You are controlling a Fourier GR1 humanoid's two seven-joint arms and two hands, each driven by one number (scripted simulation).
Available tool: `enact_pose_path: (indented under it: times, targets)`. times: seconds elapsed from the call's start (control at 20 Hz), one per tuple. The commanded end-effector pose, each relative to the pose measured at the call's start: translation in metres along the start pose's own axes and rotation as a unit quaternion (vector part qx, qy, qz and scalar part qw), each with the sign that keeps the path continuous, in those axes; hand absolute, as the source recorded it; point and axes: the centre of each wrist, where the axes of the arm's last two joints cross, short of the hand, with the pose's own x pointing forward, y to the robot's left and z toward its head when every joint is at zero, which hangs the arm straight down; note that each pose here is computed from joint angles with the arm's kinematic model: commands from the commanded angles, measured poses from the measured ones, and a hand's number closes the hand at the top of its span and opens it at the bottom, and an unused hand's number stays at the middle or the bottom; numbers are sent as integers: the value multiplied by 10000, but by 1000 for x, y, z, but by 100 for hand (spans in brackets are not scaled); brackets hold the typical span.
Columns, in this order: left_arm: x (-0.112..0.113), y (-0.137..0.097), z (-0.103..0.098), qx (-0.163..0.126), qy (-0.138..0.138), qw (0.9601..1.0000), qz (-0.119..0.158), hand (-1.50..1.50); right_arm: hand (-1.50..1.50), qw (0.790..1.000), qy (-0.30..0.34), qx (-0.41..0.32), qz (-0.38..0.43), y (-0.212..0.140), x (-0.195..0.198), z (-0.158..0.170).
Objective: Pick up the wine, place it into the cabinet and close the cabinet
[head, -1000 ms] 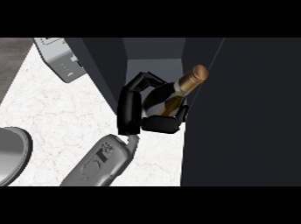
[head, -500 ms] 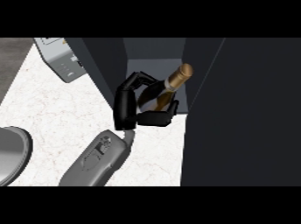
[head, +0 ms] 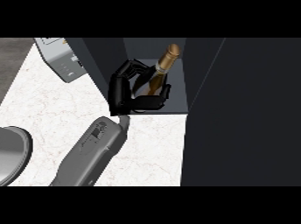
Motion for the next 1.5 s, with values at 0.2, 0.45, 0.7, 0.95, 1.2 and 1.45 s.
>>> enact_pose_path:
  times: [0.2, 0.45, 0.7, 0.95, 1.2, 1.45]
  targets:
    - [-19, 11, -29, 15, 213, 9997, 103, 150, -150, 9993, -313, 151, -171, -2, 20, 16]
    - [-21, 4, -38, -103, 315, 9992, -209, 150, -150, 9993, -223, 171, -254, -6, 14, 12]
    - [-24, 12, -58, 115, 377, 9991, -150, 150, -150, 9990, -285, 178, -300, 6, 20, 15]
    - [-18, 0, -65, 259, -161, 9979, -575, 150, -150, 9994, -224, 232, -148, 5, 14, 14]
    - [-16, 5, -83, 455, -263, 9967, -622, 150, -150, 9986, -276, 351, -269, 3, 8, 13]
    - [-18, 2, -83, 425, -265, 9971, -575, 150, -150, 9988, -239, 273, -331, 12, 18, 22]
